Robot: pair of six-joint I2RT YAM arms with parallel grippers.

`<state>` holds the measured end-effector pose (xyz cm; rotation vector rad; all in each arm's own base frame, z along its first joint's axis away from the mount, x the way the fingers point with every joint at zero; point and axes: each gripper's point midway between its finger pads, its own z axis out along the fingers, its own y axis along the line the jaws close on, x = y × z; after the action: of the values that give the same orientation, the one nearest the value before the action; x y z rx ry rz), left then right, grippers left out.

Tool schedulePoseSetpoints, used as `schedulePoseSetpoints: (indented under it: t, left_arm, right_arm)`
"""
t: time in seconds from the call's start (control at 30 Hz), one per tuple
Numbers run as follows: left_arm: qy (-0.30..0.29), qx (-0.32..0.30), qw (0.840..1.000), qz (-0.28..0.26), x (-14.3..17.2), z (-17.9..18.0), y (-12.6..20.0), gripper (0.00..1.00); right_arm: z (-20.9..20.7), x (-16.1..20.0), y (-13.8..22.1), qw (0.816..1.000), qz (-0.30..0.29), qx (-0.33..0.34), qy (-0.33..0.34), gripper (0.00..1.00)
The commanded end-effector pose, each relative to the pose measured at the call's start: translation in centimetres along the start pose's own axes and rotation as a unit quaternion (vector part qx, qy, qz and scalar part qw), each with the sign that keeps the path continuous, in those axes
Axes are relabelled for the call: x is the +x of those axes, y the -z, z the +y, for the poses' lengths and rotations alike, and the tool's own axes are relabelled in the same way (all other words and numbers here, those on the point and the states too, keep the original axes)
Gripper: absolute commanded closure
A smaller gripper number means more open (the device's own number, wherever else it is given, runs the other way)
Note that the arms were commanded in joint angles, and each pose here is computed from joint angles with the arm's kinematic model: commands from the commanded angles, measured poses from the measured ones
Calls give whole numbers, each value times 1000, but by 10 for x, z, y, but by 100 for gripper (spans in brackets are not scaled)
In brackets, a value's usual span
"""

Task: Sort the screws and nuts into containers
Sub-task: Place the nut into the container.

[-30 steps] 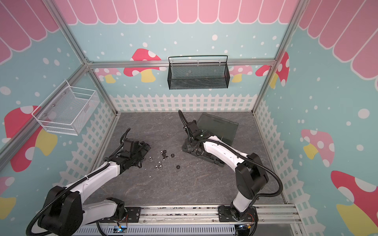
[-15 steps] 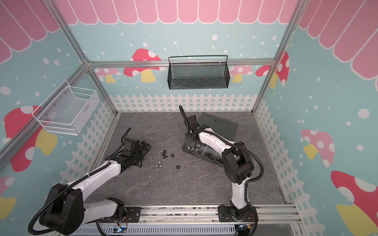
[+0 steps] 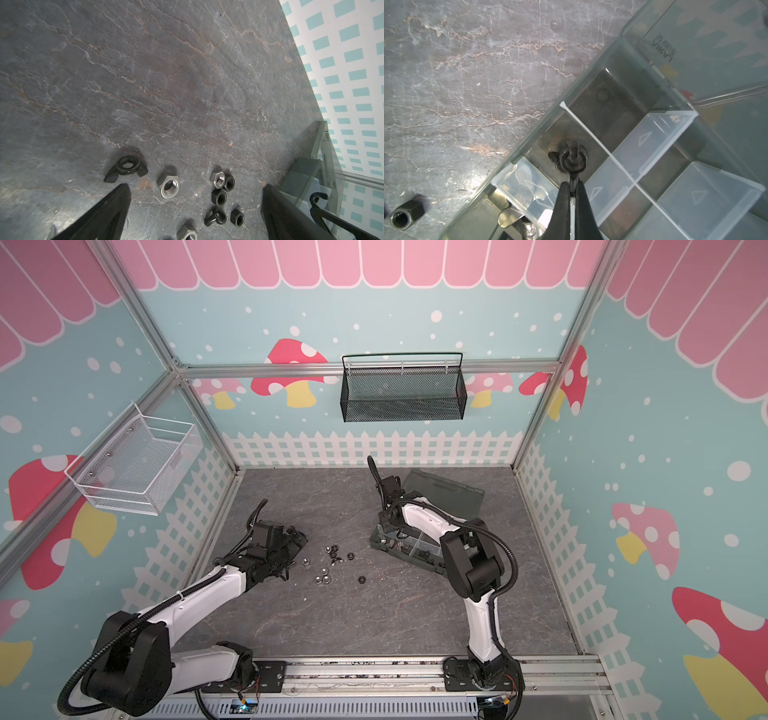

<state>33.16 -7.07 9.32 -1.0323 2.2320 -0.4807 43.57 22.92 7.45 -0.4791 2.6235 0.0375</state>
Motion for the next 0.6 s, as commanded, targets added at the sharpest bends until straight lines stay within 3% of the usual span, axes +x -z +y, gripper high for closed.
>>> schedulePoseSetpoints:
  t: [0.0, 0.27, 0.57]
  left_arm:
    - [-4, 5, 1000, -10, -7, -6, 1, 0]
    - [-3, 4, 1000, -11, -8, -5, 2, 0]
    - [7, -9, 1000, -22, -12, 1, 7, 0]
  right_arm:
    - [0, -8, 2, 1000, -5, -2, 5, 92]
    - [0, -11, 10, 1000, -13, -3, 5, 73]
    - [14, -27, 52, 997, -64, -42, 1, 71]
